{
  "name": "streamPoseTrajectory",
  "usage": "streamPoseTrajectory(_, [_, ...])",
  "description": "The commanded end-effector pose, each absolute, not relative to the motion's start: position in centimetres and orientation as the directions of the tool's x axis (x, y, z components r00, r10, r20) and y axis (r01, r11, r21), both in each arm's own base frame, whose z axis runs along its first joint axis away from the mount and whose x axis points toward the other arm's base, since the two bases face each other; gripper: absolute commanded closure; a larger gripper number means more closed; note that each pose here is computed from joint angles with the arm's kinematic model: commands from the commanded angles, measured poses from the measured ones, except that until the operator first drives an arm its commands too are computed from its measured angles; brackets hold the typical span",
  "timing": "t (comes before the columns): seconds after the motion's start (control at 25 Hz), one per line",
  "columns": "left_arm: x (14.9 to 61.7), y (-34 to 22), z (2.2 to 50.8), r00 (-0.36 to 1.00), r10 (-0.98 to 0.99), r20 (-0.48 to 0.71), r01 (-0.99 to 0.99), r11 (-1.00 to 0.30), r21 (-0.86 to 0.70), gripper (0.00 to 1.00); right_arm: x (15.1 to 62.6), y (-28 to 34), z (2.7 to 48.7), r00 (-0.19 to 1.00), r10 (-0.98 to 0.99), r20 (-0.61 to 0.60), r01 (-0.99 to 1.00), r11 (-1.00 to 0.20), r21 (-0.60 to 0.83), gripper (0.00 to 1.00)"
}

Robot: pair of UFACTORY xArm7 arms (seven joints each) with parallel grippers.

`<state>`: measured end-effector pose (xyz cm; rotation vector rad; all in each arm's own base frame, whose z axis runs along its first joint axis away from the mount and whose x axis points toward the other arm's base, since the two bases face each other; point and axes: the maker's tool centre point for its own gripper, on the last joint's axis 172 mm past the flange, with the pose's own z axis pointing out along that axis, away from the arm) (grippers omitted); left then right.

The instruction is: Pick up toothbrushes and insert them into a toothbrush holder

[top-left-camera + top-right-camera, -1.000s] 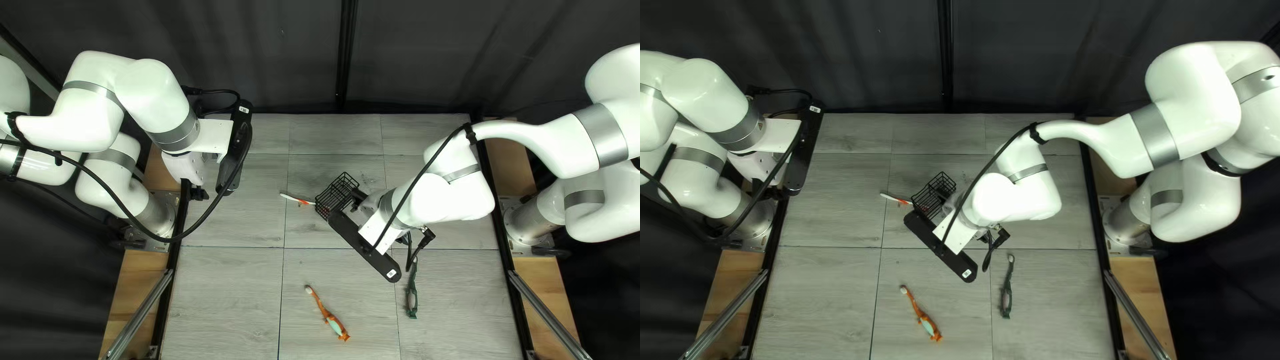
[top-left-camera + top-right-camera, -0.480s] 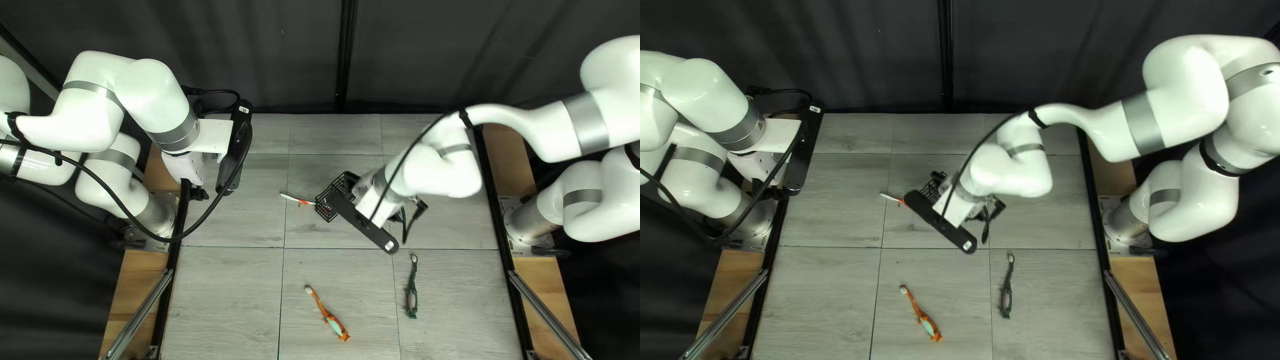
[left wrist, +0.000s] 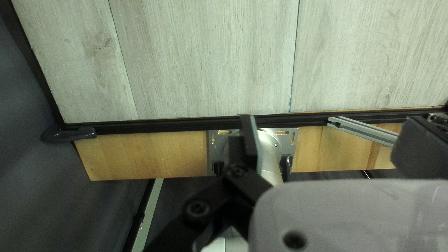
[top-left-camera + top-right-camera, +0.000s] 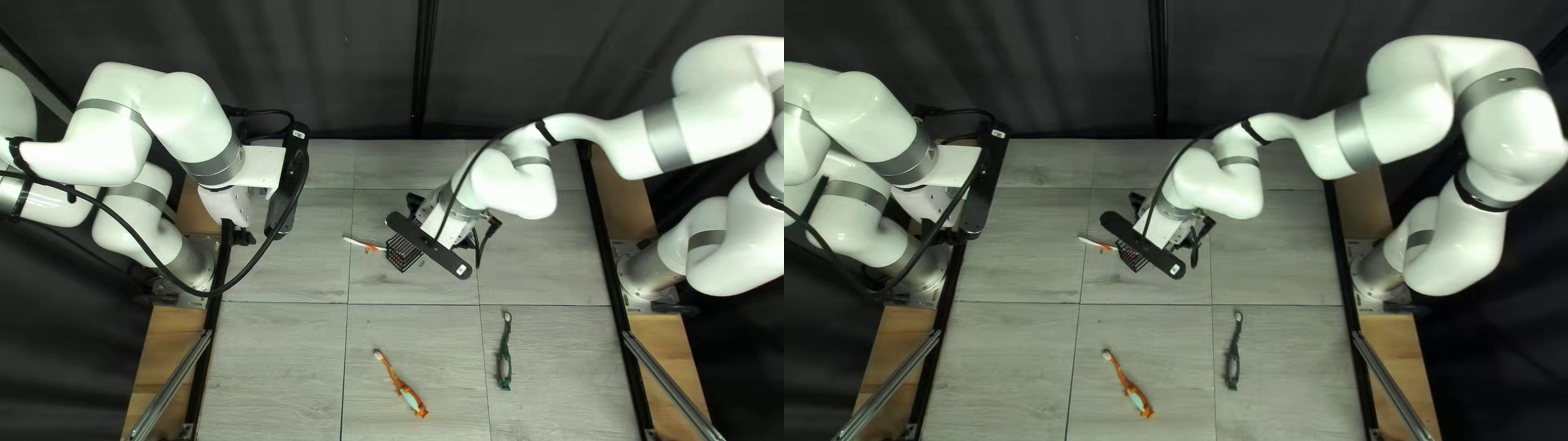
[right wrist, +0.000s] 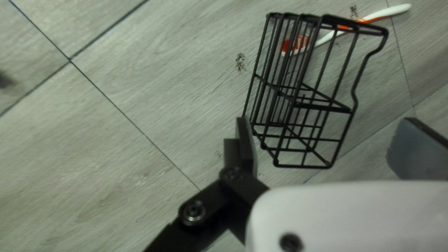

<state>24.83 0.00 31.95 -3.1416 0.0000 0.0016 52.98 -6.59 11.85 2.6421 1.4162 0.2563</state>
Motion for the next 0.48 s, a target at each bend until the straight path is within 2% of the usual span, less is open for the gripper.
streamPoseTrajectory(0.04, [24.8, 0.0, 32.0, 1.0, 0.0, -0.001, 0.0, -1.0, 0.0, 0.0, 53.3, -7.2, 11.3, 0.547, 0.833, 0.081, 0.814, -0.552, 0.183, 0.0])
streamPoseTrajectory(0.48, [24.8, 0.0, 32.0, 1.0, 0.0, -0.001, 0.0, -1.0, 0.0, 0.0, 53.9, -7.5, 9.0, 0.557, 0.829, 0.052, 0.817, -0.558, 0.142, 0.0])
